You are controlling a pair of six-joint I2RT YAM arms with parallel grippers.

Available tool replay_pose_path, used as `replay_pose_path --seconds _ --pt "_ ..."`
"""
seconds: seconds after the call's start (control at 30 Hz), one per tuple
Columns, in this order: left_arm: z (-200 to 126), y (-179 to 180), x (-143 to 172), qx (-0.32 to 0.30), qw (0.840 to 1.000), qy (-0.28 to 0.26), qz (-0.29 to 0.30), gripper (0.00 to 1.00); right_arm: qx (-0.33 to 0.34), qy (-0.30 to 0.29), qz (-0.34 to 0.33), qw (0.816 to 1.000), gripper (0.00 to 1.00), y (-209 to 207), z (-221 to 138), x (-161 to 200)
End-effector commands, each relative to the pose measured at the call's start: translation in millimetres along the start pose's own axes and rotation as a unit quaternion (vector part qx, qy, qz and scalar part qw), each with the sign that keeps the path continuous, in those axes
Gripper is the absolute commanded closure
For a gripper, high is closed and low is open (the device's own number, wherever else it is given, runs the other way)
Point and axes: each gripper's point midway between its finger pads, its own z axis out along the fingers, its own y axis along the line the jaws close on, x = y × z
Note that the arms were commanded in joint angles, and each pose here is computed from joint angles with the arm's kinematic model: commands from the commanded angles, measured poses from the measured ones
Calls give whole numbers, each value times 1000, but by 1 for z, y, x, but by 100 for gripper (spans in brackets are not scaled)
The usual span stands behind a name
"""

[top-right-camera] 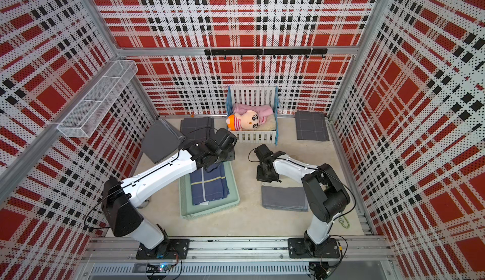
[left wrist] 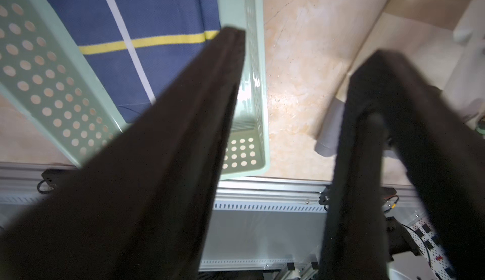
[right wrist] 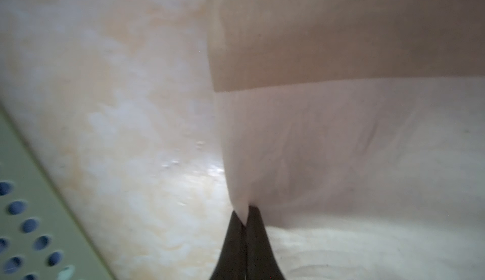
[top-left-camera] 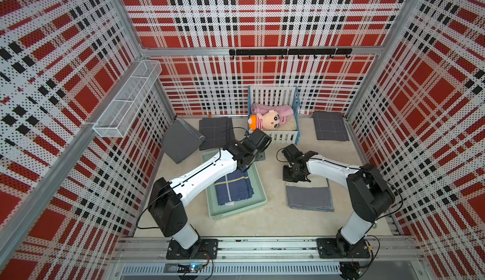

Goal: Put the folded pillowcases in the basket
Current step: Move the pillowcase to the center of the board.

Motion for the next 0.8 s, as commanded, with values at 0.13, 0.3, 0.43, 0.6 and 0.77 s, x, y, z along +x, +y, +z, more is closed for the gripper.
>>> replay_pose_path --seconds 0.13,0.3,0.43,0.6,0.77 --pt "34 -18 -10 11 1000 4 -9 55 -46 -17 4 999 59 39 -7 -30" --pt "58 -44 -10 27 999 17 -4 53 -43 -40 5 998 38 25 -38 -28" --pt "83 -67 -1 45 998 41 -2 53 -3 -47 53 997 35 -29 -53 -18" --pt "114 -91 20 62 995 77 5 53 24 -56 115 991 28 -94 -63 -2" --pt "149 -99 48 61 992 110 4 52 41 -54 135 989 25 -118 -59 7"
